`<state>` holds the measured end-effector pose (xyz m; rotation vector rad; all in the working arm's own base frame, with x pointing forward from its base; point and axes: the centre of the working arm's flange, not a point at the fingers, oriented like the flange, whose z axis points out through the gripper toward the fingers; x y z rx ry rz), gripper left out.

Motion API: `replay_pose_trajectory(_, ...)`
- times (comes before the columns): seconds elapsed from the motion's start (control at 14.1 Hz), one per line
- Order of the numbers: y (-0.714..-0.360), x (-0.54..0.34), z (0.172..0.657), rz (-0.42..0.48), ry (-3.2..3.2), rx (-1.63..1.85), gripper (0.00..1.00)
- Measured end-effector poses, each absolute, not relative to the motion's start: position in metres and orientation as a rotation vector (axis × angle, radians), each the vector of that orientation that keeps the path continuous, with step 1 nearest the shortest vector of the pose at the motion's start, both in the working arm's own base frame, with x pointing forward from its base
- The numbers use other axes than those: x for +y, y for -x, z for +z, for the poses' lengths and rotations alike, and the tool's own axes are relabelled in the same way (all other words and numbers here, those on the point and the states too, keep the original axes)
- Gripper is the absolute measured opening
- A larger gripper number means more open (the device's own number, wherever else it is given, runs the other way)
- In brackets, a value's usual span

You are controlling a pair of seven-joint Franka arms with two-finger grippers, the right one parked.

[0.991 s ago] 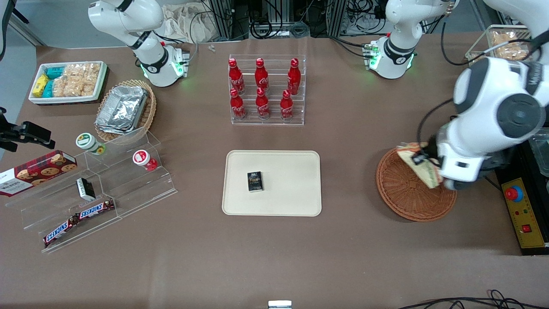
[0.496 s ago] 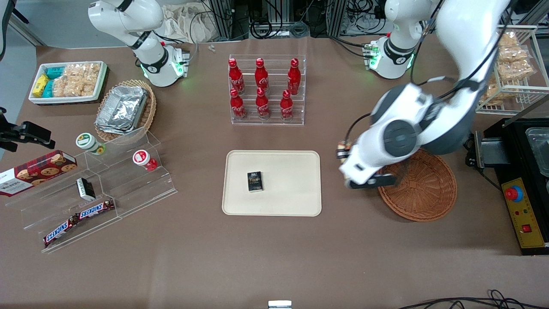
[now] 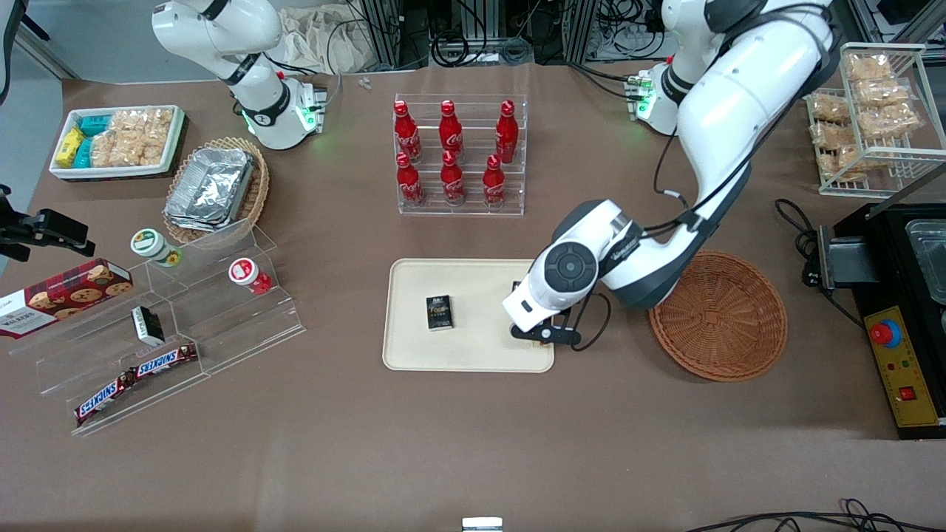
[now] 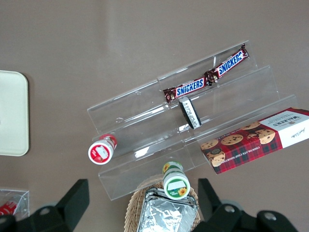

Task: Place sandwich from basket to tray
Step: 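Carry the sandwich over the cream tray and lower it, then open the left gripper to release the sandwich onto the tray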

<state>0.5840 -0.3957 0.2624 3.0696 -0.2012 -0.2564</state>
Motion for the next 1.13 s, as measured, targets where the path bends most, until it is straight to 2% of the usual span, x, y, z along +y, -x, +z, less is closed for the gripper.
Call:
replay_pose_trajectory(0.28,-0.582,-0.401,0.241,-0.275,-3.089,-0.146,0.15)
replay_pose_trajectory(0.35,-0.58,-0.404,0.241,-0.273,-3.092,-0.123,0.19)
replay_pose_trajectory(0.71,-0.587,-0.405,0.253,-0.238,-3.09,-0.039,0.67)
replay_pose_trajectory(0.92,-0.6,-0.389,0.295,-0.177,-3.115,0.103,0.98)
replay_pose_trajectory(1.13,-0.607,-0.344,0.374,-0.119,-3.184,0.236,1.0)
